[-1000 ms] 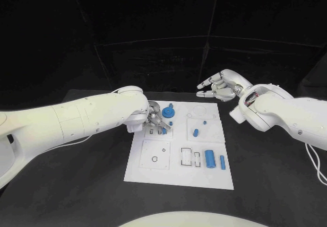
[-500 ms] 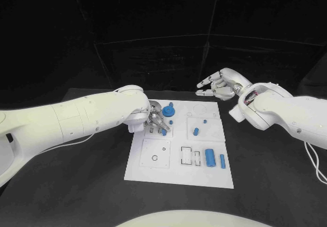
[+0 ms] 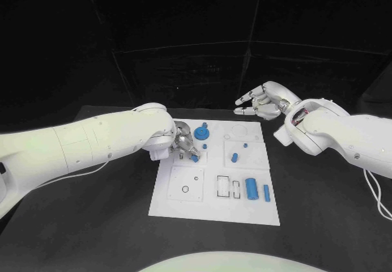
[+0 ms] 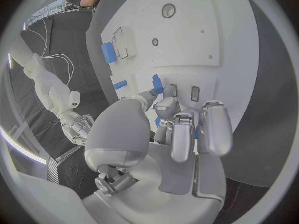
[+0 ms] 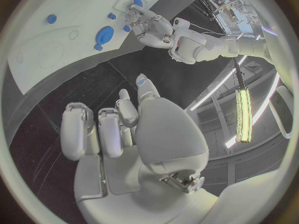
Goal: Assemble the parts on the task board
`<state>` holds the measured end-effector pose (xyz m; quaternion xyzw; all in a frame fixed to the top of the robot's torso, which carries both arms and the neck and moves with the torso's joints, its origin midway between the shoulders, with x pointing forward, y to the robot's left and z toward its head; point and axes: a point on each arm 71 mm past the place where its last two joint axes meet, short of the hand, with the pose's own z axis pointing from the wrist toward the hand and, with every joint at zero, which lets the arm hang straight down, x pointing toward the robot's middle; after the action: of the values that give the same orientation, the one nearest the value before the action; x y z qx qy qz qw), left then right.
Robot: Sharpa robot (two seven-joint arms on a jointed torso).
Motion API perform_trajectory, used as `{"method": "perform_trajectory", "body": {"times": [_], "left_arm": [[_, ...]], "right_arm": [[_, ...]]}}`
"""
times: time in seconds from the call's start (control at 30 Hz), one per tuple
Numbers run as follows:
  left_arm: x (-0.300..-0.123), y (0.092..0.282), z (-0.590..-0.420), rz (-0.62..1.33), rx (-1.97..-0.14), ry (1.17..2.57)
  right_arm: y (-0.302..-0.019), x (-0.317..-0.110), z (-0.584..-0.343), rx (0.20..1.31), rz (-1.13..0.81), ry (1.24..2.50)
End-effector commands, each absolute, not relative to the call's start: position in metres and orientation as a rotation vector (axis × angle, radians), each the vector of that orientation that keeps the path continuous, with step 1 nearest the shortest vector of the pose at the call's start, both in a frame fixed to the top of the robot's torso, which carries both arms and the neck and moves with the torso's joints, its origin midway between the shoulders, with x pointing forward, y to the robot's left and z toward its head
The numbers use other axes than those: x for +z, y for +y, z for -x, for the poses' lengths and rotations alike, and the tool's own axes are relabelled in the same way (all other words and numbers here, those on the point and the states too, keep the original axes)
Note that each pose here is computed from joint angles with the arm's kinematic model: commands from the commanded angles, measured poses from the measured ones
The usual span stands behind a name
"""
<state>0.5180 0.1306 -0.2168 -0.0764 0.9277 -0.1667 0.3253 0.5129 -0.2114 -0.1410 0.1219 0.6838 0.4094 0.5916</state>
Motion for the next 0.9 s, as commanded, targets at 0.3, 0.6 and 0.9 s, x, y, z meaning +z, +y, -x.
{"method": "perform_trajectory", "body": {"times": [0.3, 0.6, 0.9], "left_arm": [[-0.209, 0.135, -0.514, 0.254, -0.545, 2.330], [-0.206, 0.149, -0.507, 0.299, -0.603, 2.211], [-0.210, 0.159, -0.501, 0.293, -0.601, 2.036]], "right_arm": [[-0.211, -0.140, -0.513, 0.960, -0.272, 1.589], [-0.213, -0.140, -0.513, 0.956, -0.274, 1.587], [-0.216, -0.139, -0.513, 0.949, -0.276, 1.584]]}}
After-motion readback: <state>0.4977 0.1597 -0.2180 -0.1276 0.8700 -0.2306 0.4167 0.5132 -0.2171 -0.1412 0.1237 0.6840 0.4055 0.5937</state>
